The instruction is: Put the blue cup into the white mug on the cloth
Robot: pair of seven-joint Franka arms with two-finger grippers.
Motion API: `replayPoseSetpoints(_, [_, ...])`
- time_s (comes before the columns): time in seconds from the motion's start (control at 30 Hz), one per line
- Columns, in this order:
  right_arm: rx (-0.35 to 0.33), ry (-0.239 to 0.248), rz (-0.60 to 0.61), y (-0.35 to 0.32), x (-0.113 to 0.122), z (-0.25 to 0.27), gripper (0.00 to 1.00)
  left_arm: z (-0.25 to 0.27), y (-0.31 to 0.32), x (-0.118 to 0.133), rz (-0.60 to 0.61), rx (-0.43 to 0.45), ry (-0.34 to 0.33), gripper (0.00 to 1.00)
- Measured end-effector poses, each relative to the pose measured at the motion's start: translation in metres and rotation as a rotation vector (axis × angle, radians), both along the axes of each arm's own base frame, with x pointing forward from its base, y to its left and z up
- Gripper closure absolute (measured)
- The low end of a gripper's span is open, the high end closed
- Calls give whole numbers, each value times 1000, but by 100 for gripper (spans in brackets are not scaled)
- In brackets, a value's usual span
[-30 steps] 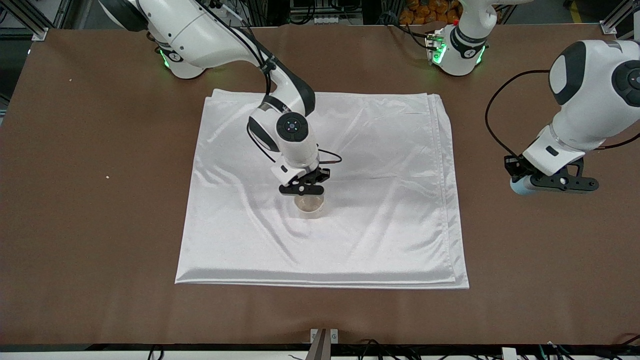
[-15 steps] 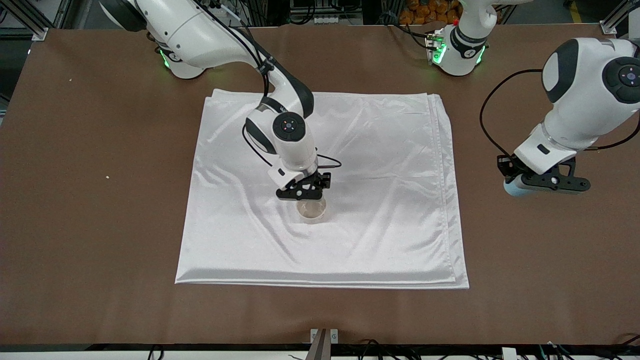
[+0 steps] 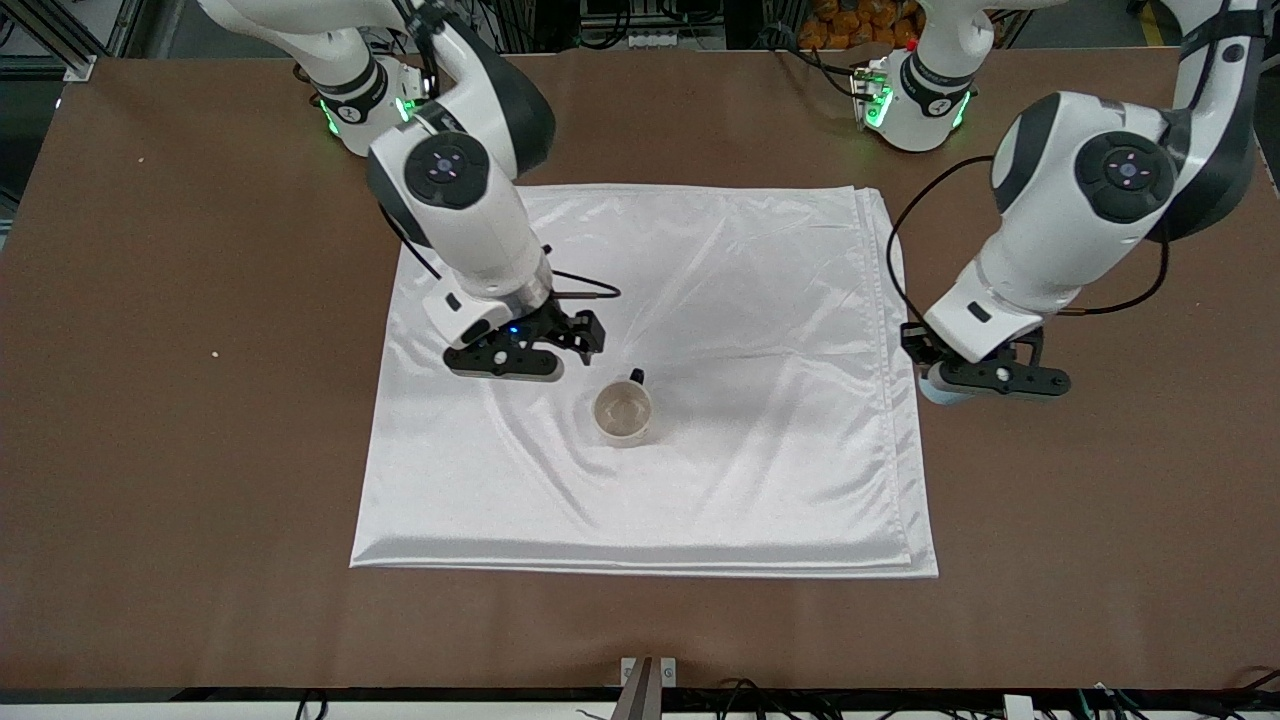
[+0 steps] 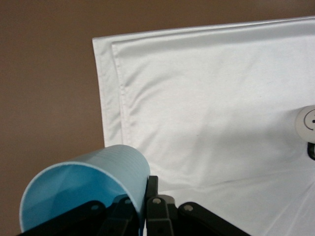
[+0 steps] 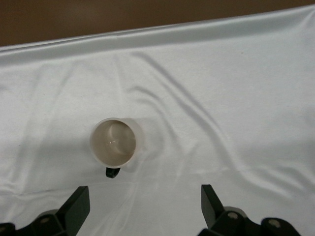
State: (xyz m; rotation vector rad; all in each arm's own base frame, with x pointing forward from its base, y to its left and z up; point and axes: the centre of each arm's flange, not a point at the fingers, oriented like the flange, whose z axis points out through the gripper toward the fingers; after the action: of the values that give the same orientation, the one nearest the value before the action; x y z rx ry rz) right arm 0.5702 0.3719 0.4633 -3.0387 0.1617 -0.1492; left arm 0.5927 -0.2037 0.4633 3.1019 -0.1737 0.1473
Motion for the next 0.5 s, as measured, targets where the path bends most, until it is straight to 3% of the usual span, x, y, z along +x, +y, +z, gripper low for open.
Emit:
replayPoseSetpoints(0.37, [-12, -69, 31, -90, 0, 76, 0, -20, -88, -7, 73, -84, 56, 96])
replayPoseSetpoints(0.5, [-40, -71, 41, -118, -6, 99, 0, -29, -120, -10, 90, -96, 68, 96])
